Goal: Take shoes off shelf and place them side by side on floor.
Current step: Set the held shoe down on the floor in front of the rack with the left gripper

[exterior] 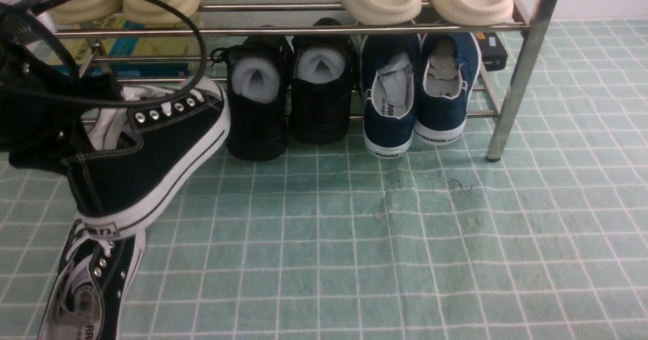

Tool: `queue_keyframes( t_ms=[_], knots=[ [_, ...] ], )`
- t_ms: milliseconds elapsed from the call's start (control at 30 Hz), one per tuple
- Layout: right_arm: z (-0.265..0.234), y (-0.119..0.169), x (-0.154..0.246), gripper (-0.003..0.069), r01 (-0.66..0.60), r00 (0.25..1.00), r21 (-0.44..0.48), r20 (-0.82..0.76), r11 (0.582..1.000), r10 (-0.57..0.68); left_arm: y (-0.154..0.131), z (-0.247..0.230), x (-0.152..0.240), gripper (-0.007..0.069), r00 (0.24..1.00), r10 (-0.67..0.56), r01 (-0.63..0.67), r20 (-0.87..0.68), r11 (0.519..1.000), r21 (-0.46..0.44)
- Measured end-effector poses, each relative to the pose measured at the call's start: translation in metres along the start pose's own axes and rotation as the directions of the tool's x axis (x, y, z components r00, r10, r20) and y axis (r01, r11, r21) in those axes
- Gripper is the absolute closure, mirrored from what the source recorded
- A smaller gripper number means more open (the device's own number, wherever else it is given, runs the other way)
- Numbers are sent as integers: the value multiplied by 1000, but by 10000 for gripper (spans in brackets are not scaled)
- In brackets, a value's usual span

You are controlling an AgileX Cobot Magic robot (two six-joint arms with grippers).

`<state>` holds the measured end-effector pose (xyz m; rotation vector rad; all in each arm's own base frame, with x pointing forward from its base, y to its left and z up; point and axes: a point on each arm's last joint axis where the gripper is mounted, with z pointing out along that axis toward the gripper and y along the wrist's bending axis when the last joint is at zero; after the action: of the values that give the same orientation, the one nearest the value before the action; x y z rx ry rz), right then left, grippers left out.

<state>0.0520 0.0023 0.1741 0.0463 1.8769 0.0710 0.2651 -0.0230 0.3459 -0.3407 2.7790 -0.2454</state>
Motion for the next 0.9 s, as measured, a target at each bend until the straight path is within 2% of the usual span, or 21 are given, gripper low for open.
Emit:
queue_keyframes(
  t_ms=[133, 267, 433, 600, 733, 900],
  knots=[
    [0, 0, 0, 421, 0, 1000, 0, 0, 1000, 0, -8, 9, 34, 597, 998, -60, 60, 3, 989, -138],
    [0, 0, 0, 421, 0, 1000, 0, 0, 1000, 0, -24, 22, 52, 597, 993, -104, 112, 52, 973, -202],
    [0, 0, 0, 421, 0, 1000, 0, 0, 1000, 0, -42, 27, 63, 597, 977, -146, 178, 158, 961, -213],
    [0, 0, 0, 420, 0, 1000, 0, 0, 1000, 0, -53, 27, 69, 597, 966, -173, 211, 193, 958, -195],
    [0, 0, 0, 420, 0, 1000, 0, 0, 1000, 0, -54, 33, 70, 597, 968, -175, 213, 178, 951, -224],
    [0, 0, 0, 420, 0, 1000, 0, 0, 1000, 0, -59, 61, 66, 597, 980, -160, 190, 122, 931, -310]
  ],
)
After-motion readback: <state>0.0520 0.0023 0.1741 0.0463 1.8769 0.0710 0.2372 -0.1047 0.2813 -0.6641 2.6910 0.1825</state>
